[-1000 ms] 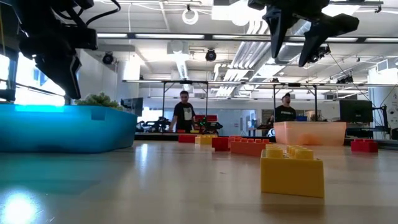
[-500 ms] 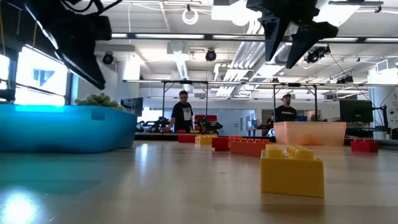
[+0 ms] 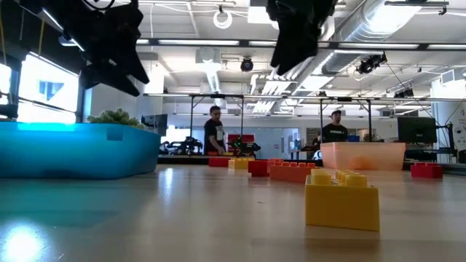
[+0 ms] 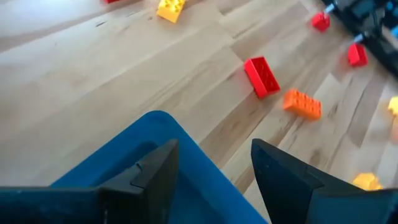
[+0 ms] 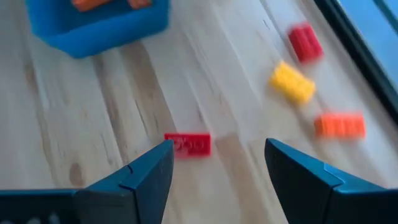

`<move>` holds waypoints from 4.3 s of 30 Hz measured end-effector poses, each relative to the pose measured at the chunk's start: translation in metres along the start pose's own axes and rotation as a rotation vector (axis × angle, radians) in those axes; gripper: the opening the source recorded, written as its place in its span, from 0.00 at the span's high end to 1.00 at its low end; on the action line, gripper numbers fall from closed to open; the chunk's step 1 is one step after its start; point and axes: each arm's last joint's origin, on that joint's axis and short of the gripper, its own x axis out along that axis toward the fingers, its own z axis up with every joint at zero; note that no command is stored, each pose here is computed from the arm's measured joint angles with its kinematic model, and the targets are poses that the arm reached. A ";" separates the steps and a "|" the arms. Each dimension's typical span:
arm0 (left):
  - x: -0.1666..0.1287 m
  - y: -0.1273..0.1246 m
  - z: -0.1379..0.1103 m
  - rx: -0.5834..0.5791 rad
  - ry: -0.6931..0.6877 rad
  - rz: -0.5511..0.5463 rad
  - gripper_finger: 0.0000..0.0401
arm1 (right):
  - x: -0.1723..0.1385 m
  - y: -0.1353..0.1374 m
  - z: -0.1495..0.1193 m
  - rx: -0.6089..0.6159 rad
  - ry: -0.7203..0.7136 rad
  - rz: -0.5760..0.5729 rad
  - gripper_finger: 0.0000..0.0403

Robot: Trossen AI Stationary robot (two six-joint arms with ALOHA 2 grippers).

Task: Sort & place blocks by color
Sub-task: Put the red game piece into the black bin

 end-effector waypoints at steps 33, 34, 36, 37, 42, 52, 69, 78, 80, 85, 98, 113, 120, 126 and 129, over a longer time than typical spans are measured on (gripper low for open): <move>0.000 -0.001 -0.002 -0.170 0.053 -0.035 0.53 | 0.108 -0.015 -0.009 -1.134 0.120 0.286 0.41; 0.000 -0.001 -0.002 -0.164 0.053 -0.035 0.53 | 0.112 -0.015 -0.010 -1.134 0.122 0.290 0.41; 0.000 -0.001 -0.002 -0.164 0.052 -0.035 0.53 | 0.120 -0.014 -0.012 -1.133 0.139 0.300 0.41; 0.000 -0.001 -0.002 -0.164 0.052 -0.034 0.53 | 0.125 -0.014 -0.013 -1.133 0.143 0.302 0.41; 0.000 -0.001 -0.002 -0.164 0.051 -0.034 0.53 | 0.141 -0.012 -0.019 -1.151 0.160 0.347 0.41; 0.000 -0.001 -0.002 -0.163 0.051 -0.034 0.53 | 0.156 -0.010 -0.024 -1.172 0.164 0.379 0.41; 0.000 0.000 -0.002 -0.135 0.055 -0.029 0.53 | 0.180 -0.013 -0.037 -1.087 0.254 0.397 0.41; 0.000 0.000 -0.002 -0.135 0.054 -0.028 0.53 | 0.181 -0.012 -0.040 -0.954 0.290 0.390 0.67; 0.000 0.000 -0.002 -0.128 0.051 -0.026 0.53 | 0.181 -0.012 -0.039 -0.919 0.292 0.387 0.75; 0.000 0.000 -0.002 -0.073 0.049 -0.027 0.53 | 0.182 -0.011 -0.037 -0.792 0.281 0.365 0.81; 0.000 -0.004 0.000 0.147 0.036 -0.085 0.53 | 0.172 0.004 -0.010 -0.447 0.253 0.336 0.81; -0.002 -0.014 0.011 0.422 -0.094 -0.186 0.53 | 0.109 0.033 0.069 -0.281 0.102 0.271 0.81; -0.004 -0.021 0.018 0.543 -0.203 -0.241 0.53 | 0.068 0.039 0.091 -0.314 0.103 0.185 0.81; -0.006 -0.026 0.022 0.584 -0.258 -0.282 0.53 | 0.042 0.041 0.107 -0.280 0.047 0.156 0.81; -0.007 -0.028 0.025 0.576 -0.288 -0.297 0.53 | 0.032 0.045 0.112 -0.285 0.007 0.169 0.81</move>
